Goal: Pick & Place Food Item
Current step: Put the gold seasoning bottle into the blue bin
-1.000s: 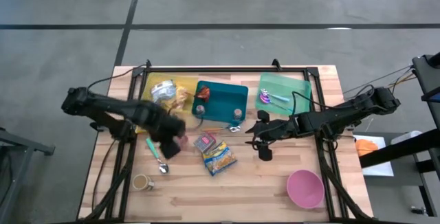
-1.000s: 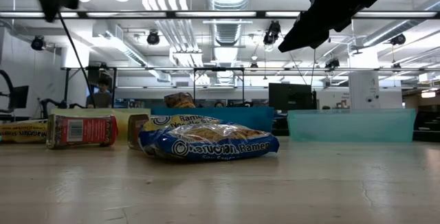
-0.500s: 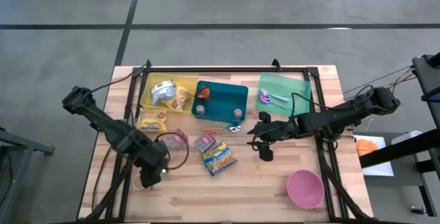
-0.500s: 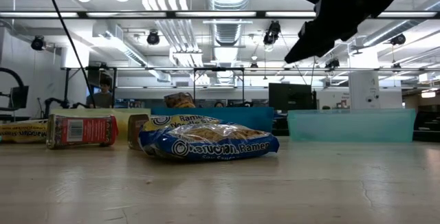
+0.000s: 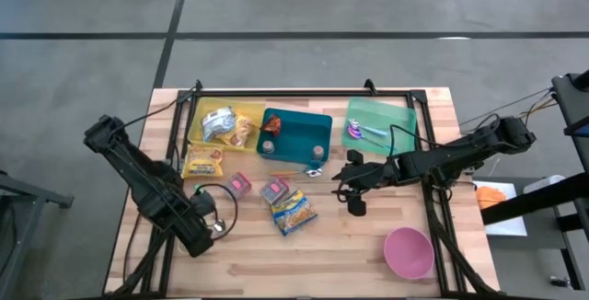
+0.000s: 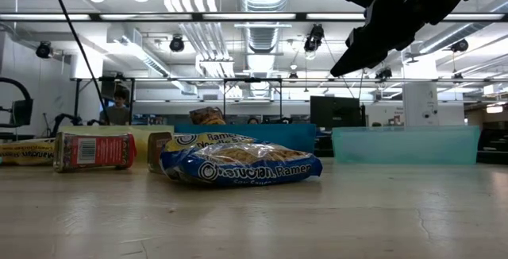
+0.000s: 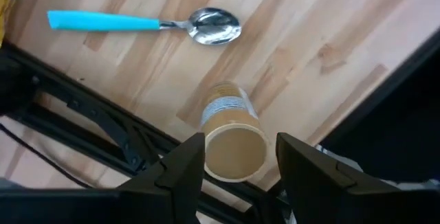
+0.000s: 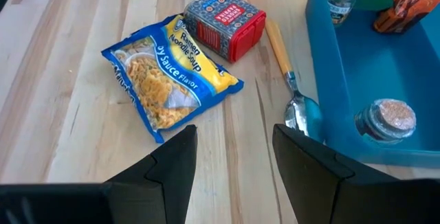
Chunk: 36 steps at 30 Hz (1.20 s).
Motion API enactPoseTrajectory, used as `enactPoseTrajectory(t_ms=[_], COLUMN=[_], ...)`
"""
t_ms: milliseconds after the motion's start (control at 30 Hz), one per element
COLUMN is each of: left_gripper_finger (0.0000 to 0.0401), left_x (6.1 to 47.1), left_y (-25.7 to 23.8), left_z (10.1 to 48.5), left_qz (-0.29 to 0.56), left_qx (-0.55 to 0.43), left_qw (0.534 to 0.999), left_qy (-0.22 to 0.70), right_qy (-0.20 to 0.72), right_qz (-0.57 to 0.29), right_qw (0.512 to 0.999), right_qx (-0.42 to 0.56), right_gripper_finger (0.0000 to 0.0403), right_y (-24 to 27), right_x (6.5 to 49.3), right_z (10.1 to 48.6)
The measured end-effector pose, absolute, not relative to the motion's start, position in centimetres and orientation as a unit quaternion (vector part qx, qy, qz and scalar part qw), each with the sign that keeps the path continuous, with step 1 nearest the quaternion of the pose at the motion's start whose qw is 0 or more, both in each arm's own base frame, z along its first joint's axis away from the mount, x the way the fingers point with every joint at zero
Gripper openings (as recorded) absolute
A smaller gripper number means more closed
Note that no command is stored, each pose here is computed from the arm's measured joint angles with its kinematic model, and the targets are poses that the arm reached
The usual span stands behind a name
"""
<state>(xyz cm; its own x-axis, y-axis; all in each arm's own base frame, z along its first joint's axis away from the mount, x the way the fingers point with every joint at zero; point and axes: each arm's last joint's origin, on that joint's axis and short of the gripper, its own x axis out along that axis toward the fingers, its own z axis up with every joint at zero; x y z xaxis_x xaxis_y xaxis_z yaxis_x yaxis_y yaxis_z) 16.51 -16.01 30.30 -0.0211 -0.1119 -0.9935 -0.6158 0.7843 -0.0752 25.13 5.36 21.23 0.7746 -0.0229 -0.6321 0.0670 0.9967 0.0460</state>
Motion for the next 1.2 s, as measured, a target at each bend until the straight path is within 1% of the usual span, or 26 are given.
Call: enactPoseTrajectory(t_ms=[133,233,300,400,500,567,633,733,967,1200], left_gripper_finger=[0.019,0.0208,0.0232,0.0279,0.0325,0.0346,0.0359,0.0366,0.0367,0.0367], left_x=[16.5,16.5,16.5,16.6,16.4,16.2,16.0,15.6,14.9,13.9], left_y=[-16.2,-16.5,-16.7,-17.0,-17.2,-17.3,-17.5,-17.6,-18.2,-18.9], left_z=[29.1,28.2,27.6,27.0,26.6,26.6,26.6,26.6,26.5,26.5], left_qz=[0.214,0.214,0.204,0.184,0.182,0.175,0.173,0.176,0.196,0.217], left_qx=[-0.268,-0.285,-0.293,-0.31,-0.326,-0.327,-0.32,-0.311,-0.306,-0.3], left_qw=[0.639,0.63,0.621,0.605,0.567,0.553,0.554,0.561,0.568,0.588], left_qy=[0.689,0.69,0.698,0.71,0.734,0.746,0.749,0.747,0.738,0.719], right_qy=[0.335,0.335,0.335,0.334,0.334,0.335,0.335,0.334,0.334,0.334], right_qz=[-0.024,-0.025,-0.027,-0.028,-0.029,-0.029,-0.03,-0.032,-0.032,-0.032], right_qw=[0.941,0.941,0.941,0.941,0.941,0.941,0.941,0.94,0.94,0.94], right_qx=[0.033,0.036,0.04,0.045,0.046,0.046,0.049,0.055,0.056,0.056], right_gripper_finger=[0.0189,0.0189,0.0189,0.0189,0.019,0.019,0.0189,0.019,0.019,0.019], right_y=[5.4,5.4,5.4,5.4,5.4,5.4,5.4,5.4,5.4,5.4], right_x=[25.1,25.1,25.1,25.1,25.1,25.1,25.1,25.1,25.1,25.1], right_z=[21.2,21.2,21.2,21.2,21.2,21.2,21.2,21.2,21.2,21.2])
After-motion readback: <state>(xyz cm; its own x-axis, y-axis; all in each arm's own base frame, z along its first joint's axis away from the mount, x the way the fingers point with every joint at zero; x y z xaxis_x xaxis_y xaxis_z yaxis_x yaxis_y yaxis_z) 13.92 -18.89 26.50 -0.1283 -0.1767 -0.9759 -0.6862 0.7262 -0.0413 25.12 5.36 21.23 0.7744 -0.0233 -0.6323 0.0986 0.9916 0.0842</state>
